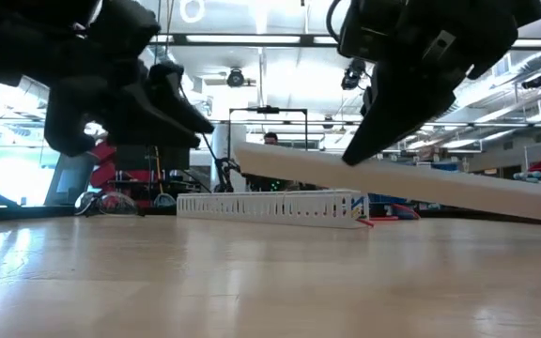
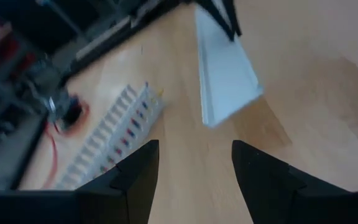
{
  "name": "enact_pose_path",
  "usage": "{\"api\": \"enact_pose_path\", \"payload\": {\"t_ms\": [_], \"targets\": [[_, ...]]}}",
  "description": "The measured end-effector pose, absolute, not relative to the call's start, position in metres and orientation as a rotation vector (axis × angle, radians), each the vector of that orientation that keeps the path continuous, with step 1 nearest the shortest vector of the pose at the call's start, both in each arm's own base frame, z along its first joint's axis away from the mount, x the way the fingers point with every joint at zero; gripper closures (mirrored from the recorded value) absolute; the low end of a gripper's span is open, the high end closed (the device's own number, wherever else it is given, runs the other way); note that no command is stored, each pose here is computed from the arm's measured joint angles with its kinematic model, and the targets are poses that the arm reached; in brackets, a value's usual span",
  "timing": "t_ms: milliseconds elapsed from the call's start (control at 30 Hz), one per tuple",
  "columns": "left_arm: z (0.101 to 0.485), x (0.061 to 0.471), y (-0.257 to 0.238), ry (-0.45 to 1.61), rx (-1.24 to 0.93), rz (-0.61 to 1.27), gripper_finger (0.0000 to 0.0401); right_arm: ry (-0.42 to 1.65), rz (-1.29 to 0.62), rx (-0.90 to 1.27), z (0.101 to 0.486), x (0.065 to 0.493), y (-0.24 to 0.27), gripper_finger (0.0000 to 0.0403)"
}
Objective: Ziptie cables
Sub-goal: Close the white cable duct
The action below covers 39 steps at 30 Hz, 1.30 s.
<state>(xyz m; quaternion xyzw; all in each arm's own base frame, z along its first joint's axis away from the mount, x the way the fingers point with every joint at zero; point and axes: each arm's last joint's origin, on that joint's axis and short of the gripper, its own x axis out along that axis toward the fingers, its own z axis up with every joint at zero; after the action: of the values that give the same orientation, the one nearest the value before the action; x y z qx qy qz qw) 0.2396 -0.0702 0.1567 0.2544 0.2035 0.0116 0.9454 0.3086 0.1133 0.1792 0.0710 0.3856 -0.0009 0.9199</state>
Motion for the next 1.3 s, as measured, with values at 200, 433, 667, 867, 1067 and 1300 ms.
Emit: {"api": "enact_pose_path", "payload": {"t_ms": [200,433,667,867,1067,1300], "targets": [[0.155,0.242,-0.077,0.373,0.744,-0.028,0.0188,0.777,0.029,0.162,0.181,0.313,0.107,0.0403],[0.146,0.247,-0.077,0.386,0.824,-0.002,0.0188,0.718,0.087,0.161,0.186,0.32,0.103,0.0403],[0.143,0.255,-0.081,0.352,0.809,-0.026,0.0188,0.672,0.12,0.168,0.19,0.326,0.092,0.0403],[0.144,0.264,-0.085,0.346,0.797,-0.027,0.0209,0.662,0.132,0.186,0.191,0.329,0.085,0.0403],[0.147,0.267,-0.086,0.333,0.672,-0.002,0.0332,0.661,0.126,0.19,0.191,0.33,0.083,0.0403],[0.144,0.266,-0.086,0.351,0.433,-0.001,0.0394,0.656,0.101,0.229,0.193,0.331,0.078,0.0401]]}}
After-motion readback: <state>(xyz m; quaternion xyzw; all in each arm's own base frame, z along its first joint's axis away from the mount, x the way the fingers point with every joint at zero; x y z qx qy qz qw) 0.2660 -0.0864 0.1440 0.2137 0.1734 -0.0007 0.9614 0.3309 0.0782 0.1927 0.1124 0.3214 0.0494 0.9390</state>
